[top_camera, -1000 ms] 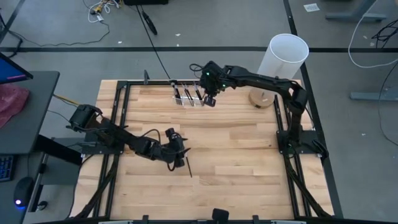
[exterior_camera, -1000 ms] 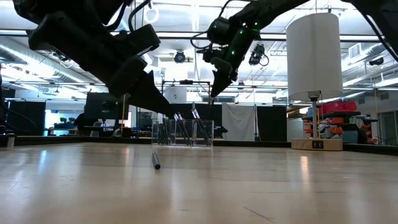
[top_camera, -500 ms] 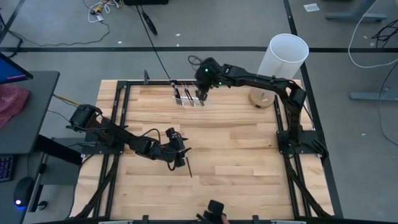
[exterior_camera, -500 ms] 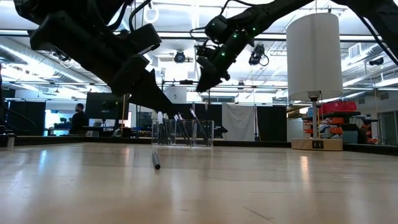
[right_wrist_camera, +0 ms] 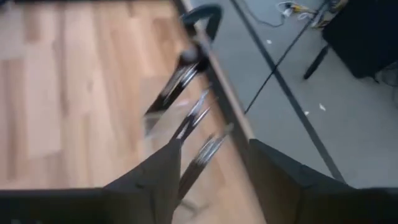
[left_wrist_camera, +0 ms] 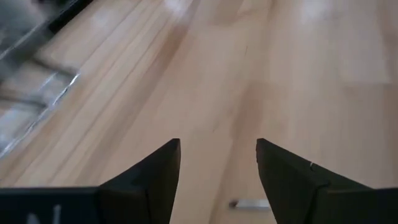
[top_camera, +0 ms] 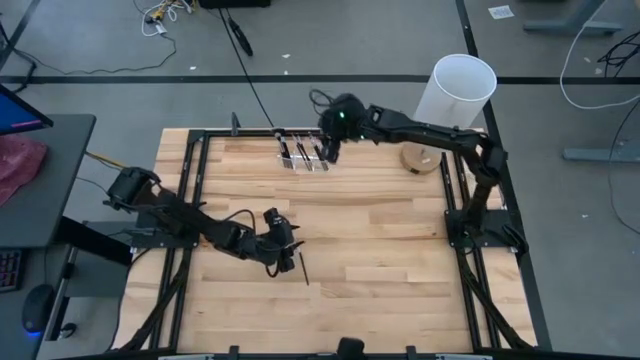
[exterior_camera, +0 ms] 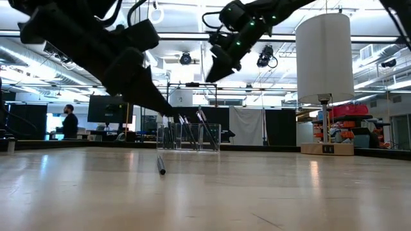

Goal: Put items in baskets/containers
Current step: Put the black eyeshadow brush into the transparent organizer

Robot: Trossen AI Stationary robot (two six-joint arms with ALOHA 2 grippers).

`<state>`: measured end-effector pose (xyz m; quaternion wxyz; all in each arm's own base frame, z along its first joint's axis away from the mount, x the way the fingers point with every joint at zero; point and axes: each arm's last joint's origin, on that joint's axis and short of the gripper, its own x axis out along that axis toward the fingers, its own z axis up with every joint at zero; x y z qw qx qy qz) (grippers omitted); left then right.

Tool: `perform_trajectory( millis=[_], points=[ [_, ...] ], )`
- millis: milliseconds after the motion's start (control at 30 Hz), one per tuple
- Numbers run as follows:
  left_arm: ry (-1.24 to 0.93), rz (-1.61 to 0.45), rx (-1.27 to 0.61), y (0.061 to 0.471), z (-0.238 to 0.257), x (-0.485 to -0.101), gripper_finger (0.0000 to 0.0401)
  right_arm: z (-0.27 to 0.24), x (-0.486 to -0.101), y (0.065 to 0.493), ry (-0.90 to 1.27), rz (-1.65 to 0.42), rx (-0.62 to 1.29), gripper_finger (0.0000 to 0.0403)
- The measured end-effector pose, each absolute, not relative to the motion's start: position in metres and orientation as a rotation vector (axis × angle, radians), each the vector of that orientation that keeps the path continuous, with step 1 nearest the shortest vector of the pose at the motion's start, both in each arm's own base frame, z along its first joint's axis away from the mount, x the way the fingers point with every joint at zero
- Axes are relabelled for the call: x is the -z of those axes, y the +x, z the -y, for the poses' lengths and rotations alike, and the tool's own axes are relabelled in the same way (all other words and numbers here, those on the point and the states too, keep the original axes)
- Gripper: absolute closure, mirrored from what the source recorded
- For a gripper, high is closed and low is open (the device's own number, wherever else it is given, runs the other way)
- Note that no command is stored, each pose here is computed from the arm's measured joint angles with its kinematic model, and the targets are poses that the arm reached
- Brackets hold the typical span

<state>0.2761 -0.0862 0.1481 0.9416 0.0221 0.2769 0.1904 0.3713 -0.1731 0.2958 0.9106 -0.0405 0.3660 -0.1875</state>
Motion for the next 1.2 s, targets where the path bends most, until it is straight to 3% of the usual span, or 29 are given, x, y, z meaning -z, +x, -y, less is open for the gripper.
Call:
perform_trajectory(
  millis=[133, 300, 633, 967, 1200],
  points=[
    [-0.066, -0.604, -0.477, 0.26, 0.079, -0.16, 0.0194, 0.145, -0.269, 0.351, -0.057, -0.773, 0.354, 0.024],
    [-0.275, -0.609, -0.482, 0.252, 0.082, -0.165, 0.02, 0.09, -0.246, 0.323, -0.024, -0.594, 0.292, 0.0266],
    [-0.578, -0.583, -0.5, 0.27, 0.13, -0.124, 0.0219, 0.0, -0.172, 0.268, -0.038, -0.225, 0.048, 0.0305],
    [-0.457, -0.622, -0.714, 0.325, 0.16, -0.096, 0.024, -0.016, -0.149, 0.226, 0.037, -0.072, 0.043, 0.0327],
    [-0.308, -0.717, -0.788, 0.33, 0.161, -0.084, 0.0262, -0.021, -0.148, 0.224, 0.037, -0.078, 0.021, 0.033]
  ],
)
